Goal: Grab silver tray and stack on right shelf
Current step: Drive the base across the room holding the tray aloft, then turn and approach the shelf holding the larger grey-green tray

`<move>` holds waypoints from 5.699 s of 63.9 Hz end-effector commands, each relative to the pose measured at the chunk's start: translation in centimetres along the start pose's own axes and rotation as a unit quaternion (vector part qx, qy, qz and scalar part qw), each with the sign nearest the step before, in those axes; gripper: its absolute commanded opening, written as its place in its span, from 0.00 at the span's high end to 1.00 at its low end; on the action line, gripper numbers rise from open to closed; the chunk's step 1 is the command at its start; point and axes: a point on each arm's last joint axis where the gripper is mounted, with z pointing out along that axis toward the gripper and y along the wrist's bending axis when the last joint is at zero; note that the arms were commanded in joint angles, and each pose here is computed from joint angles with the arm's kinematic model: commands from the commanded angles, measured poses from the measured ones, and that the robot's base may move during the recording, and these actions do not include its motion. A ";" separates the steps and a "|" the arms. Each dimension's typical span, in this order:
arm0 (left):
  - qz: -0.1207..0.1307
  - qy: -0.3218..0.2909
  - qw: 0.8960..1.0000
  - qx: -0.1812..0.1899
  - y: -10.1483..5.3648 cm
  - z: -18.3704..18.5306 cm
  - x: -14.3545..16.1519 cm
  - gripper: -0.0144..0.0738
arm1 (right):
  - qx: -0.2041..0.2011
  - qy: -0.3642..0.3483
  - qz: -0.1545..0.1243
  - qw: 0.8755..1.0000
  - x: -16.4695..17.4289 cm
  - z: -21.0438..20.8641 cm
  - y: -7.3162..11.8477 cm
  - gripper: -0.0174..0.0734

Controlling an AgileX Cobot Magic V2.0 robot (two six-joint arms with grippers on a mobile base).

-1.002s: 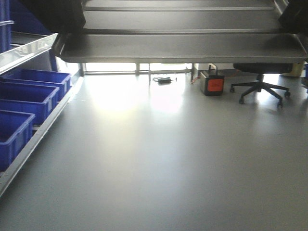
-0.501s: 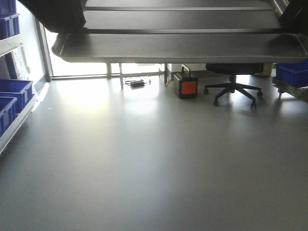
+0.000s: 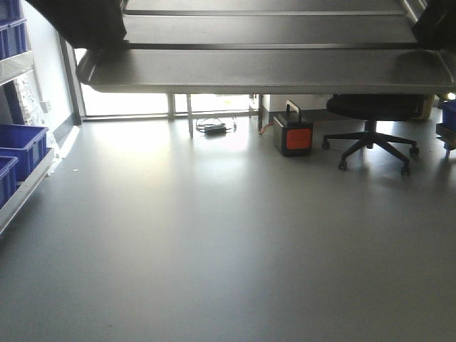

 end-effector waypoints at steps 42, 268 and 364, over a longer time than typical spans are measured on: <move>0.023 -0.026 0.999 -0.024 1.1 -1.8 -0.6 0.94 | 0.006 -0.057 -0.032 0.998 -1.2 -1.4 -0.2 0.74; 0.024 -0.023 0.999 -0.027 1.1 -1.7 -0.6 0.94 | 0.006 -0.057 -0.032 0.998 -1.2 -1.4 -0.2 0.74; -0.043 -0.024 0.999 0.010 2.9 -0.3 -2.9 0.94 | 0.006 -0.063 -0.029 0.998 -3.2 -1.4 0.5 0.74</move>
